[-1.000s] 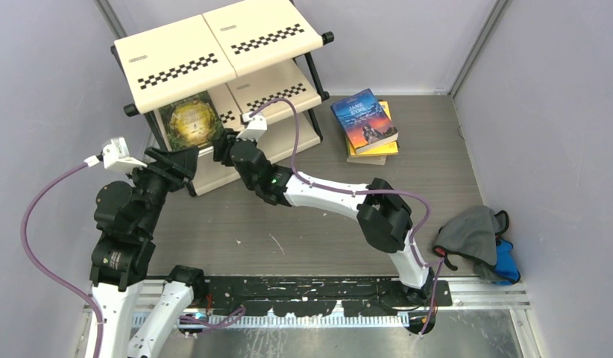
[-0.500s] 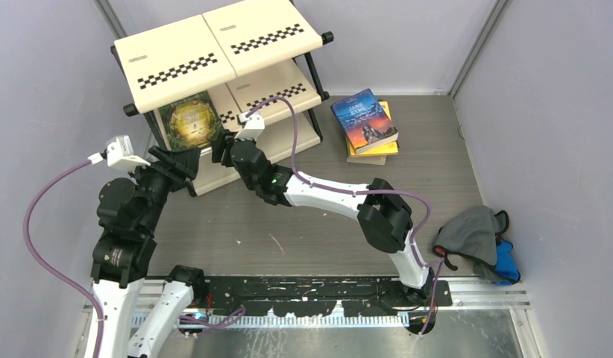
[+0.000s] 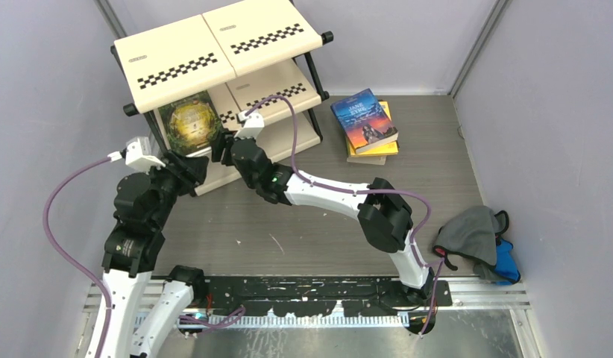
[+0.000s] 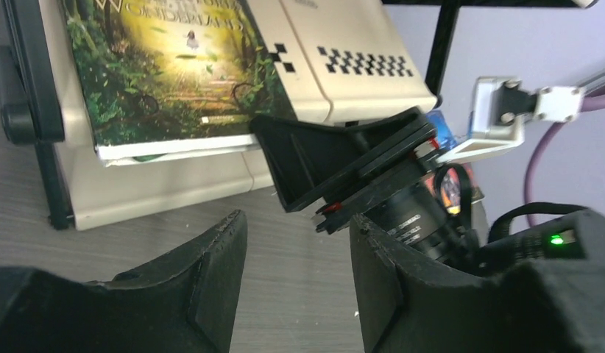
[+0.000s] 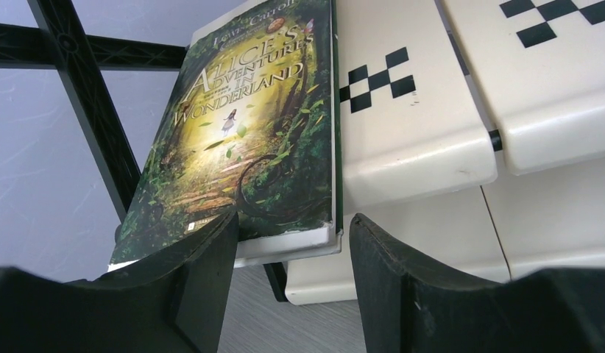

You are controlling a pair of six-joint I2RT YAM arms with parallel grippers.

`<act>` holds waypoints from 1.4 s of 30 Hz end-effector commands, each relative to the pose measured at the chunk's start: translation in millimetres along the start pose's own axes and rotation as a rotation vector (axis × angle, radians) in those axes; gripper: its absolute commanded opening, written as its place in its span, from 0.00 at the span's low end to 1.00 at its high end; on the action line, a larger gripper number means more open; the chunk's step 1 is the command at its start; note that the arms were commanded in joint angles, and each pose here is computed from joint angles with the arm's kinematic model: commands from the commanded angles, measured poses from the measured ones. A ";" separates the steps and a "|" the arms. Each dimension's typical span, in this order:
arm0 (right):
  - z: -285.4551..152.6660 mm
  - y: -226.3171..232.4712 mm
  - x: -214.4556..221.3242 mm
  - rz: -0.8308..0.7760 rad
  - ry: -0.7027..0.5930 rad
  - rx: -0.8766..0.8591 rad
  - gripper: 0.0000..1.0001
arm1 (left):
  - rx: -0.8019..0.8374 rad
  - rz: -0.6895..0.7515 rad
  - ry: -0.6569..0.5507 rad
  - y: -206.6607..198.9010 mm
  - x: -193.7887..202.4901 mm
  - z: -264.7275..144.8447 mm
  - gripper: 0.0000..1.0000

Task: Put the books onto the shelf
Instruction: Place the book on the shelf.

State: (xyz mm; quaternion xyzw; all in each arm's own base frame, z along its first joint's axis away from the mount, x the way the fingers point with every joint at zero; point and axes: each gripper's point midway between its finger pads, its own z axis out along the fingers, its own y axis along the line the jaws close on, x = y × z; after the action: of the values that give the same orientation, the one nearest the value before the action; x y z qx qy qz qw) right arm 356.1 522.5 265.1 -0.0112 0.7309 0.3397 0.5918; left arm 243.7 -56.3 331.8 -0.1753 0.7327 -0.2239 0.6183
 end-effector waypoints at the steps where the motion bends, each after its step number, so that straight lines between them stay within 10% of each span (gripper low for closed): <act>1: -11.0 20.5 -59.5 0.059 -0.109 -0.060 0.62 | 0.011 0.033 0.033 2.2 11.1 6.5 0.53; 42: -20.2 -11.0 -68.8 0.070 -0.136 -0.034 0.60 | -0.247 -0.046 -0.065 47.2 8.2 72.7 0.16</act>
State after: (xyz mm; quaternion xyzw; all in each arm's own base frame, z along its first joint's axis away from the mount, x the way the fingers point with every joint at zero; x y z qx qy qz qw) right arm 365.8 491.5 265.9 0.0056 0.7237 0.3382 0.6016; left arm 304.3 -33.5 256.2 -0.2646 0.7670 -0.1329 0.5693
